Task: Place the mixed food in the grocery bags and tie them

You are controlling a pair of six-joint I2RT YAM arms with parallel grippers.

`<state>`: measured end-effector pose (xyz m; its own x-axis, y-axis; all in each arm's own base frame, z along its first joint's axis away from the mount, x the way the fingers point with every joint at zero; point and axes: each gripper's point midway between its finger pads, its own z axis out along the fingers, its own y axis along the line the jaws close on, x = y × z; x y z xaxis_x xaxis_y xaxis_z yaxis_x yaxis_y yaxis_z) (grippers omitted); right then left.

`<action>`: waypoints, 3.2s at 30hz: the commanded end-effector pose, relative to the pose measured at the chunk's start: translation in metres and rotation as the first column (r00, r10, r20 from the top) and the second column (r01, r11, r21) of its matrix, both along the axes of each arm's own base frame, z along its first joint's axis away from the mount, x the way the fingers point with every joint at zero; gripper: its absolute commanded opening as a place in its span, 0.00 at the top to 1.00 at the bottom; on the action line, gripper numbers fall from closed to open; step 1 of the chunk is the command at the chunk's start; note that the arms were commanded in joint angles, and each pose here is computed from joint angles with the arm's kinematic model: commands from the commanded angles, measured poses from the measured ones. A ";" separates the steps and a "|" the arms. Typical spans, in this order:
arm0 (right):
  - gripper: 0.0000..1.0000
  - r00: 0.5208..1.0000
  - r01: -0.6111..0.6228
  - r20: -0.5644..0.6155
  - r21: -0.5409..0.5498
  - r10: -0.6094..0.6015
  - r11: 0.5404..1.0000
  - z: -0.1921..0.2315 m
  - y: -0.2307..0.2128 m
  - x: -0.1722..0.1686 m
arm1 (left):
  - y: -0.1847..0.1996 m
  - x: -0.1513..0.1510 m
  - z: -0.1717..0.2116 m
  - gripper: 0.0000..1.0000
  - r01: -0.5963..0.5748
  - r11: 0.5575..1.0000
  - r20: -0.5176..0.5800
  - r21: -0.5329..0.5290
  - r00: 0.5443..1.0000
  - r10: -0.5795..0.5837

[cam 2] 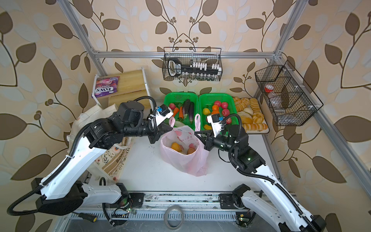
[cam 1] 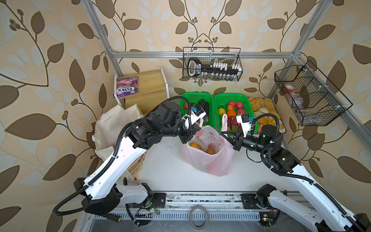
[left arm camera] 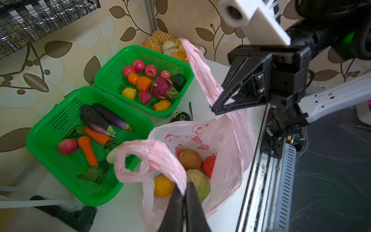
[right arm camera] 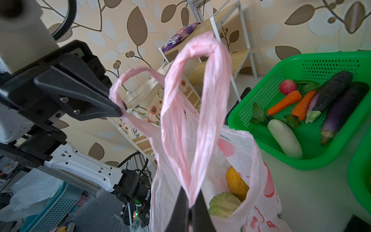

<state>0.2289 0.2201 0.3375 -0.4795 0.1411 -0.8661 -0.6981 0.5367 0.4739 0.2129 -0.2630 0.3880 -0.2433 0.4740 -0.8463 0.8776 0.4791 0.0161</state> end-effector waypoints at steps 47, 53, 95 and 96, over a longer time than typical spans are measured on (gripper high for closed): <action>1.00 0.998 -0.025 0.051 -0.029 0.026 0.999 0.010 0.008 -0.010 | 0.010 0.063 0.069 1.00 -0.278 0.951 0.182 -0.136 0.937 0.299; 1.00 0.998 -0.043 0.043 -0.005 0.043 0.999 0.016 0.008 -0.010 | 0.000 0.013 0.092 1.00 -0.061 0.974 0.146 -0.219 0.985 0.095; 0.86 0.891 -0.454 -0.032 -0.061 0.453 0.889 -0.013 0.070 -0.034 | -0.077 -0.004 0.015 1.00 0.245 0.954 -0.162 -0.170 0.948 -0.273; 0.83 0.889 -0.458 -0.029 -0.053 0.457 0.887 -0.013 0.070 -0.036 | -0.078 -0.003 0.014 1.00 0.243 0.954 -0.164 -0.177 0.948 -0.272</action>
